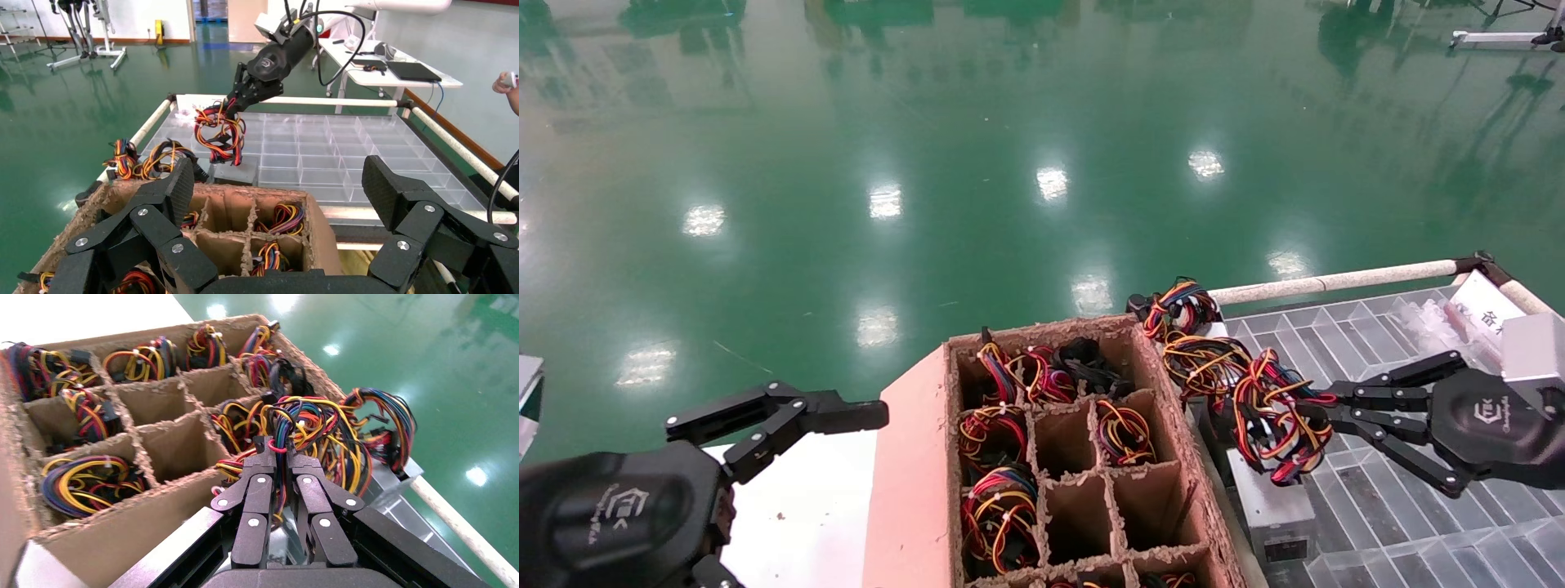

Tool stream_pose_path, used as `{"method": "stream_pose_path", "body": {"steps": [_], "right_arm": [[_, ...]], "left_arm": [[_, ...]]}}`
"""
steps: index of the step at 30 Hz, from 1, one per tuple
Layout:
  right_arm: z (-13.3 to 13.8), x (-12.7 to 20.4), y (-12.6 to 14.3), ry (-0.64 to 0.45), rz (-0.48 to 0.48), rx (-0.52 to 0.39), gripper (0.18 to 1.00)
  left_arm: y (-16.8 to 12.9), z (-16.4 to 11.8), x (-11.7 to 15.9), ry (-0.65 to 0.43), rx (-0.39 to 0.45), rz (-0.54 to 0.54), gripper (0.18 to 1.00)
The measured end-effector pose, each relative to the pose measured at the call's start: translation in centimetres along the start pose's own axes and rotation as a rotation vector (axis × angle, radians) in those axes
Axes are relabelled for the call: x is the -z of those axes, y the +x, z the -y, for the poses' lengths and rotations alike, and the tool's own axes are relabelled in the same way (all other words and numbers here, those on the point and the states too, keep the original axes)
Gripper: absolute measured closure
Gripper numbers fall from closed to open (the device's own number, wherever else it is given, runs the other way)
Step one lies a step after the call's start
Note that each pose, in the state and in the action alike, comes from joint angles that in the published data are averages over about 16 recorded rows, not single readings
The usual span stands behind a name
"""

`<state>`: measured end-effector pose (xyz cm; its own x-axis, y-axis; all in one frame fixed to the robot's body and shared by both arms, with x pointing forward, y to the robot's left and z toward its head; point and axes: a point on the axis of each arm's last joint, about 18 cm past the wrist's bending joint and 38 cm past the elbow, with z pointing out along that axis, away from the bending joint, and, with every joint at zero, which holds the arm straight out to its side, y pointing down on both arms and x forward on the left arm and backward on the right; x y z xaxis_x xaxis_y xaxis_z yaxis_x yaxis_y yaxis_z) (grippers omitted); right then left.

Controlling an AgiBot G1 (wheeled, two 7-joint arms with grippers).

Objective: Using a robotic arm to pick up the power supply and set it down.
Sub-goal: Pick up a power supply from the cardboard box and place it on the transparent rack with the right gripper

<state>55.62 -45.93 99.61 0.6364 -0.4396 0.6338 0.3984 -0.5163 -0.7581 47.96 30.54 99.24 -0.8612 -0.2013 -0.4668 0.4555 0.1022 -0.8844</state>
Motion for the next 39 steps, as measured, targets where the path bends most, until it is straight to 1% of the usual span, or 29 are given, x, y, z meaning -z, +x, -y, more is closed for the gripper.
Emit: {"method": "stream_pose_path", "body": {"steps": [10, 23, 32, 39], "right_arm": [[-1.8, -0.3, 0.4, -0.004, -0.047, -0.026, 0.978], [-2.6, -0.3, 0.9, 0.04, -0.119, -0.048, 0.978], [-3.8, 0.0, 0.4, 0.073, -0.162, -0.059, 0.978], [-4.5, 0.0, -0.4, 0.104, -0.177, -0.031, 0.979]], "left_arm": [[0.0, 0.0, 0.0, 0.0, 0.0, 0.0, 0.184], [0.0, 0.0, 0.0, 0.0, 0.0, 0.0, 0.184], [0.0, 0.0, 0.0, 0.0, 0.0, 0.0, 0.184], [0.0, 0.0, 0.0, 0.0, 0.0, 0.0, 0.184]]}}
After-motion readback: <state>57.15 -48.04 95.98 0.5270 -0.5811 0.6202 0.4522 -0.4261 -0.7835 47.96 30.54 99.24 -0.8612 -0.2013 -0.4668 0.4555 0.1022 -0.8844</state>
